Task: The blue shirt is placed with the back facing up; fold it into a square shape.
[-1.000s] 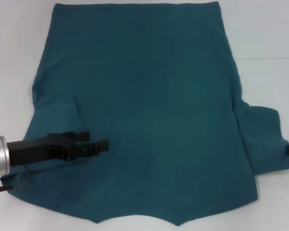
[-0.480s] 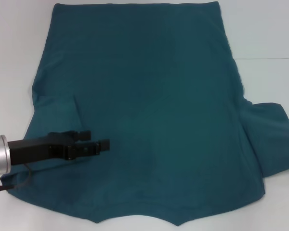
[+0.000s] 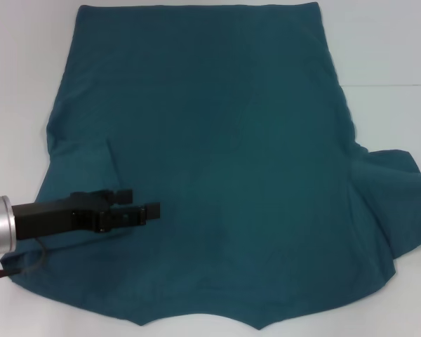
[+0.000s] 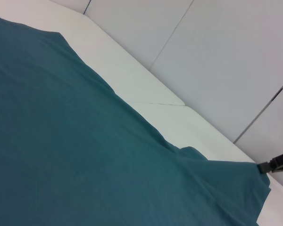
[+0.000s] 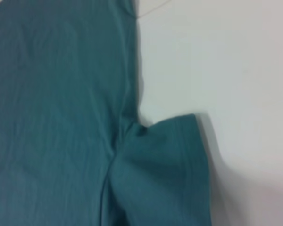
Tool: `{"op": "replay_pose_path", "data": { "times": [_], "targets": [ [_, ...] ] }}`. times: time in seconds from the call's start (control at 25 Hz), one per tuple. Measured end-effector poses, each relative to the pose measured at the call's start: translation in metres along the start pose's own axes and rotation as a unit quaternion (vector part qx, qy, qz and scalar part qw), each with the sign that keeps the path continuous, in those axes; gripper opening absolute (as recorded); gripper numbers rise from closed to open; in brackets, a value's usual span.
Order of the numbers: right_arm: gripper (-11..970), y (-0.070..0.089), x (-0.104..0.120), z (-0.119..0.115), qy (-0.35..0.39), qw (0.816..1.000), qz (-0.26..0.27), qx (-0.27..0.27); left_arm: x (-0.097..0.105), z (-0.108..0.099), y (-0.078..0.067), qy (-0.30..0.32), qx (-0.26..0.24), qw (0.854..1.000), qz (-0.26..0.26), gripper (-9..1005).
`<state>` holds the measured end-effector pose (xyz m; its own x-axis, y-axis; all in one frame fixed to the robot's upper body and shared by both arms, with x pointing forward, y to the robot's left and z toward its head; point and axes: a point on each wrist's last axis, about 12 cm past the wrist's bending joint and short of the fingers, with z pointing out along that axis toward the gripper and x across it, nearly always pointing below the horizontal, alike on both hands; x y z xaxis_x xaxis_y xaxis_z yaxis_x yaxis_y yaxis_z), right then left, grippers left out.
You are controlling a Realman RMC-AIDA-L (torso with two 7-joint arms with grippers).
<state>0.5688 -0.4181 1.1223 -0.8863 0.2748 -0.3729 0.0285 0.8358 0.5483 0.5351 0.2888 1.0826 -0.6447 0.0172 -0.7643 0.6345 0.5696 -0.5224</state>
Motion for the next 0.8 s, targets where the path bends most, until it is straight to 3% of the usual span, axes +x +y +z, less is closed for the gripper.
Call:
{"op": "replay_pose_path", "data": {
  "times": [0.44, 0.8],
  "targets": [
    [7, 0.003, -0.007, -0.012, -0.022, 0.999, 0.012, -0.031, 0.000, 0.000, 0.000, -0.001, -0.001, 1.000, 0.000, 911],
    [7, 0.043, -0.002, 0.004, 0.019, 0.990, 0.001, -0.143, -0.002, 0.000, 0.001, -0.002, -0.003, 1.000, 0.002, 908]
  ]
}}
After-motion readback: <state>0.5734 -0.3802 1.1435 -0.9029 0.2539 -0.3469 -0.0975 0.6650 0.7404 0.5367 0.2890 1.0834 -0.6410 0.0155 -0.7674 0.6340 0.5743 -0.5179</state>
